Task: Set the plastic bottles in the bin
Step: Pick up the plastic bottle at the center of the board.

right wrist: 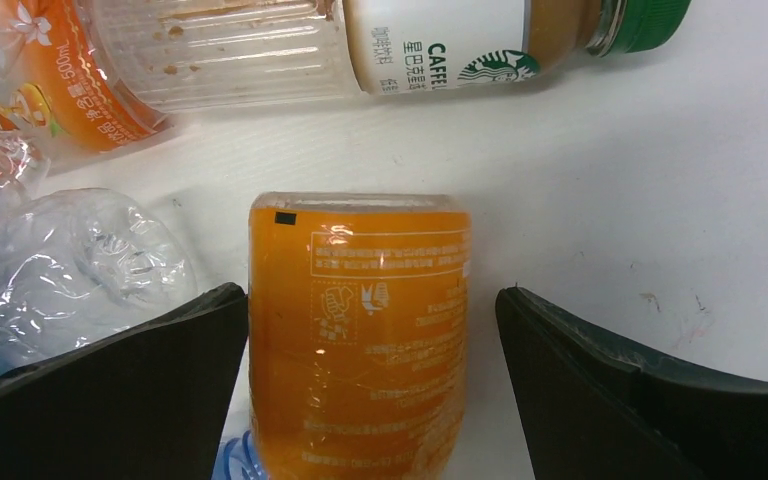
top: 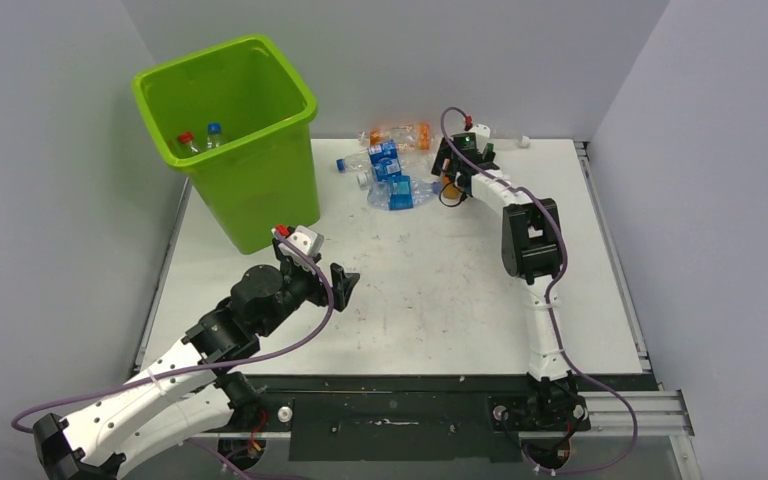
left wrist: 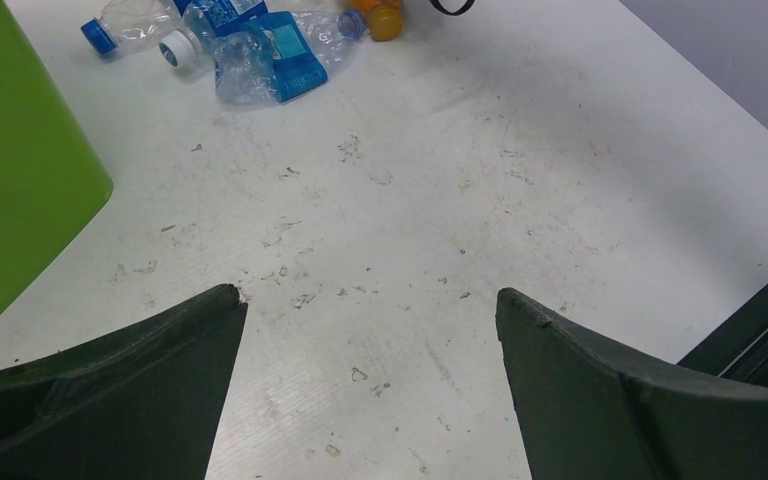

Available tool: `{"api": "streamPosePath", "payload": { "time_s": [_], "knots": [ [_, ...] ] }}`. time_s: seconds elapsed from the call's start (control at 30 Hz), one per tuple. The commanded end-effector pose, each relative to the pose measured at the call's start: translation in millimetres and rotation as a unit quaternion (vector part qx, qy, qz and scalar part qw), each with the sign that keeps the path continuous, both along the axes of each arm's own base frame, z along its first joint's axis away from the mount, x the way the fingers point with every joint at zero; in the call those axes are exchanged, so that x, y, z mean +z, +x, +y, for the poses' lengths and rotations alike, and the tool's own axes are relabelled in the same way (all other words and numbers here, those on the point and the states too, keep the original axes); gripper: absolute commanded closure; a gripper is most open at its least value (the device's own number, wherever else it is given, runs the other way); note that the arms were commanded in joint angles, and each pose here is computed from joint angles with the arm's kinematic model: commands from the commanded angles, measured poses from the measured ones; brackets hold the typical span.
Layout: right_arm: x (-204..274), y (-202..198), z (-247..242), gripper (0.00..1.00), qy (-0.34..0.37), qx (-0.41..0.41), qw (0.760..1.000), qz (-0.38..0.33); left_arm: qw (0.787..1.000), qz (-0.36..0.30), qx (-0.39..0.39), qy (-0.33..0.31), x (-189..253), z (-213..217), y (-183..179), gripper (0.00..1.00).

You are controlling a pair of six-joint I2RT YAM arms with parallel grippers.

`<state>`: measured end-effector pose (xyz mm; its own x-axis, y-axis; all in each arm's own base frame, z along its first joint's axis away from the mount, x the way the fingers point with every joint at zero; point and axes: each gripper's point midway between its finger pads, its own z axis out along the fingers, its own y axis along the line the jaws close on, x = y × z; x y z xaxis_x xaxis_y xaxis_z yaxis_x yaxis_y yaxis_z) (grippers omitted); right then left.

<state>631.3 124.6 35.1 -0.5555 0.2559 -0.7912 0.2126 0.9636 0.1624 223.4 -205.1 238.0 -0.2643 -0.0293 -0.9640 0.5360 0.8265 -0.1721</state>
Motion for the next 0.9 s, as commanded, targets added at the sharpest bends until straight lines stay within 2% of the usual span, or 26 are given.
{"api": "streamPosePath", "payload": {
  "time_s": [0.0, 0.17, 0.27, 0.43, 0.6, 0.7, 0.73, 0.77, 0.87],
  "knots": [
    [21.5, 9.8, 3.5, 0.08, 0.015, 0.000, 1.000, -0.020, 1.000, -0.021, -0.004, -0.020, 16.4, -4.7, 2.1, 0.04],
    [29.8, 5.3, 4.9, 0.42, 0.049, 0.002, 0.998, -0.032, 1.000, -0.019, -0.001, -0.019, 14.6, -4.0, 2.8, 0.04],
    [49.2, -4.8, 6.3, 0.54, 0.073, 0.003, 0.996, -0.053, 1.000, -0.021, 0.002, -0.022, 15.3, -3.1, 3.0, 0.04],
    [144.1, -40.9, 10.3, 0.59, 0.135, 0.007, 0.981, -0.137, 0.999, -0.028, 0.005, -0.046, 22.4, -2.0, 1.3, 0.04],
    [229.9, -125.9, 22.1, 0.59, 0.217, 0.040, 0.948, -0.230, 0.989, -0.032, 0.000, -0.141, 46.3, -8.4, -4.6, 0.04],
    [280.2, -193.9, 39.0, 0.59, 0.262, 0.103, 0.911, -0.303, 0.976, -0.012, -0.017, -0.217, 58.8, -18.2, -11.5, 0.04],
    [275.7, -214.8, 45.9, 0.59, 0.268, 0.121, 0.905, -0.307, 0.971, -0.005, -0.028, -0.238, 61.6, -23.0, -14.6, 0.04],
    [297.0, -236.6, 54.3, 0.59, 0.279, 0.145, 0.888, -0.334, 0.965, 0.001, -0.039, -0.260, 67.1, -27.8, -17.3, 0.04],
    [312.5, -298.9, 74.1, 0.60, 0.321, 0.209, 0.845, -0.372, 0.948, 0.005, -0.078, -0.308, 79.4, -42.2, -24.7, 0.04]
  ]
}}
